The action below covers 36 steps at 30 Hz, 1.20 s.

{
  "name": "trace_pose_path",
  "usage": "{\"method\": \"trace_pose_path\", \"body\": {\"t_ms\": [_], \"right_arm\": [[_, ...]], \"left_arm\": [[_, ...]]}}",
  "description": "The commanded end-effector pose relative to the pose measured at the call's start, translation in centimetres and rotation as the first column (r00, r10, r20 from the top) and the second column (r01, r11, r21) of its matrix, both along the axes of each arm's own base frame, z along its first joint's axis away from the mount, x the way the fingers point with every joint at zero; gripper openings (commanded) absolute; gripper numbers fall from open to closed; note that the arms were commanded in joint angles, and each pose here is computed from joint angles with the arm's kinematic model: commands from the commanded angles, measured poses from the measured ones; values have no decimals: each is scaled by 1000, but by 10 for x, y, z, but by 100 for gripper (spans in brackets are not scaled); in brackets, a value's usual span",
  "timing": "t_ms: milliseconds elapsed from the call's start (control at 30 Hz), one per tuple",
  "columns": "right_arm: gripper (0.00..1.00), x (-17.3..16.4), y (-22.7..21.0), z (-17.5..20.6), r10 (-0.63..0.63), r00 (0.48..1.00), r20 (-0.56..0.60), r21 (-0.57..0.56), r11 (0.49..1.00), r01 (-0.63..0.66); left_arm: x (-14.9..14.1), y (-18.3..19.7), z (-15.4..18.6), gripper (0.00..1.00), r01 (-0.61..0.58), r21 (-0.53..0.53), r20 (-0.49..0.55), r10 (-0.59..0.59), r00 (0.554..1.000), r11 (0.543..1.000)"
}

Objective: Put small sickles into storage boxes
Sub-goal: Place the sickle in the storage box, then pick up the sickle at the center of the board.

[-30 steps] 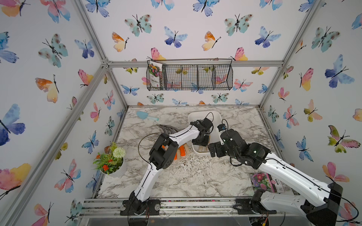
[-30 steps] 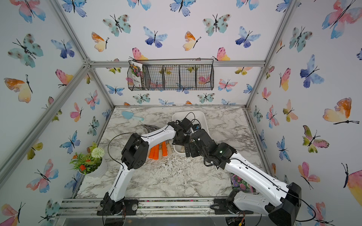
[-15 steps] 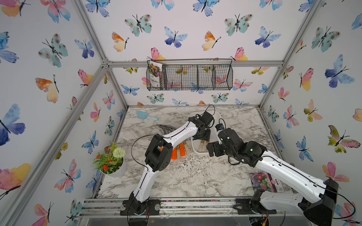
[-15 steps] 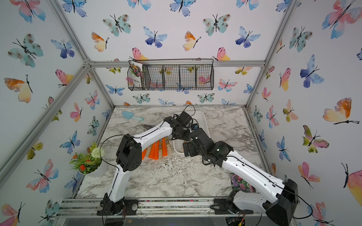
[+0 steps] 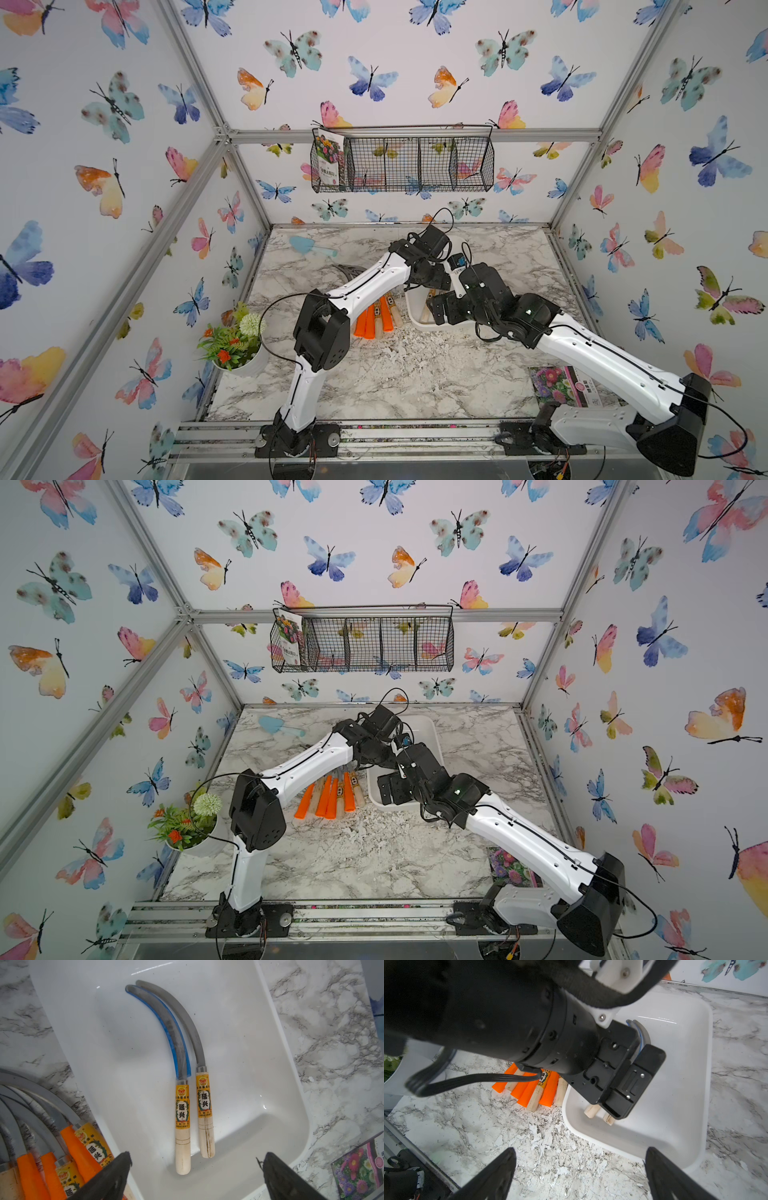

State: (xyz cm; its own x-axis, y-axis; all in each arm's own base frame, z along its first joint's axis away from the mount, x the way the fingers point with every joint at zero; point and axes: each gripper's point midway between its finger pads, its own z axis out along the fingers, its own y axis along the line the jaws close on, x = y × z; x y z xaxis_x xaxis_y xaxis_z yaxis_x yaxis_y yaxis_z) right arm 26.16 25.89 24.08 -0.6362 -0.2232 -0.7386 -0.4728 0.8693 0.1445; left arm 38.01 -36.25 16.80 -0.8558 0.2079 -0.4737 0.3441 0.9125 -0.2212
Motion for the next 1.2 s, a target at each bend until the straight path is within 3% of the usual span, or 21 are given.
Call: {"method": "trace_pose_path", "body": {"t_ms": [0,533,900,1167], "right_arm": [[99,6,12,11,32,999,24,35,999,-33],[98,23,61,-2,128,992,-10,81,989,-126],[98,26,87,-21,173,983,-56,121,979,-165],[98,21,104,-40,204,973,-106,133,973,-189]], "left_arm": [[2,21,21,98,-32,8,35,32,999,999],[-14,99,25,98,-141,38,31,140,990,989],[-34,149,0,100,-216,78,-13,218,976,973],[-47,180,-27,91,-272,87,-62,278,959,958]]}}
